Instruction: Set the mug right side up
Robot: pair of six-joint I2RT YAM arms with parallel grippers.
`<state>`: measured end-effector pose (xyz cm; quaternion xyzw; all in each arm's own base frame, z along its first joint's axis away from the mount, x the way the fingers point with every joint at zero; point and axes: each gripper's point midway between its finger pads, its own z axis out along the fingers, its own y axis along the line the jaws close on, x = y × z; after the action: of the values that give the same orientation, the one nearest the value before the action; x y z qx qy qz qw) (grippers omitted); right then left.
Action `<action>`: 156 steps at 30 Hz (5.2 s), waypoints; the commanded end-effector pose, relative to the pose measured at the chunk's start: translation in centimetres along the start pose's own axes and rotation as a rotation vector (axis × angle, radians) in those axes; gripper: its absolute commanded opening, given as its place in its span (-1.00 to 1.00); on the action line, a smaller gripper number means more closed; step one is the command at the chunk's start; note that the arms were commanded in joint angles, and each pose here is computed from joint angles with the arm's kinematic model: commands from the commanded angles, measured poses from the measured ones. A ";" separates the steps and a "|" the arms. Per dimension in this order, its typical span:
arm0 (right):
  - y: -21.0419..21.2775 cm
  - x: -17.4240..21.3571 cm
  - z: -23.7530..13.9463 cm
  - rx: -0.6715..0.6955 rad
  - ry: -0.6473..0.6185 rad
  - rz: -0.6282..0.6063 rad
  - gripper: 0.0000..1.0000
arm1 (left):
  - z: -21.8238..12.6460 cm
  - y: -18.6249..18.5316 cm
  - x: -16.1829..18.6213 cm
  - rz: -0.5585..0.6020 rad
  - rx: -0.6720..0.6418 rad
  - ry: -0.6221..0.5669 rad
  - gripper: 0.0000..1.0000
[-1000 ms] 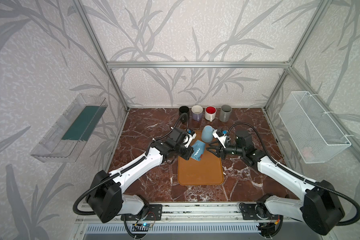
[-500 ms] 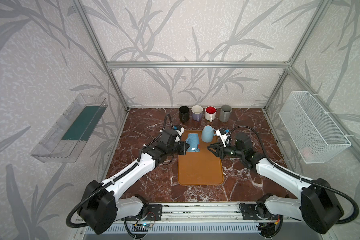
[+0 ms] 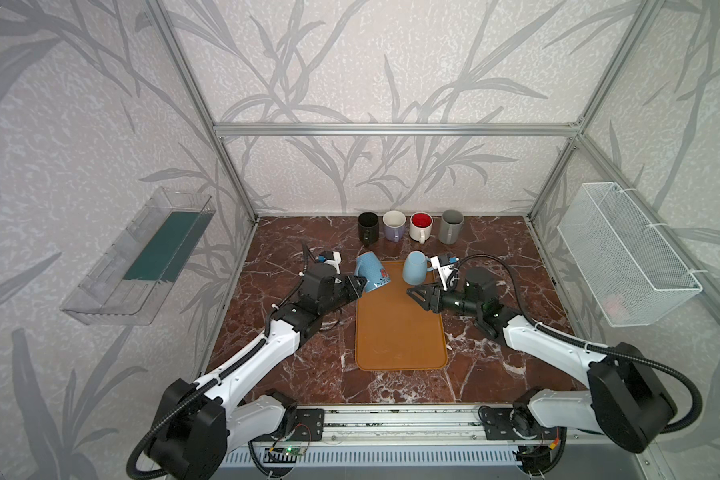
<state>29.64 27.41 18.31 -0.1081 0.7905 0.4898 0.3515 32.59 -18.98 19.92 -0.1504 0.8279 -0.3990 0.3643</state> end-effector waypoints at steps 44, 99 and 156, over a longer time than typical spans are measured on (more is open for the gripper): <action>3.9 -6.7 4.2 -0.379 -0.336 0.289 0.98 | -1.5 -8.5 -2.2 -0.119 0.490 -0.095 -1.00; 4.1 -7.4 4.3 -0.378 -0.367 0.314 0.30 | -0.7 -8.8 -0.2 -0.120 0.471 -0.039 -0.30; -3.7 3.6 4.8 -0.063 -0.092 0.434 0.10 | -0.7 2.4 9.7 0.387 -0.068 0.273 -0.28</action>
<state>30.59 29.56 8.02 0.1146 0.7833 0.5629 0.2376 25.57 -23.10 13.43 0.0131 0.8880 -0.3605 0.2853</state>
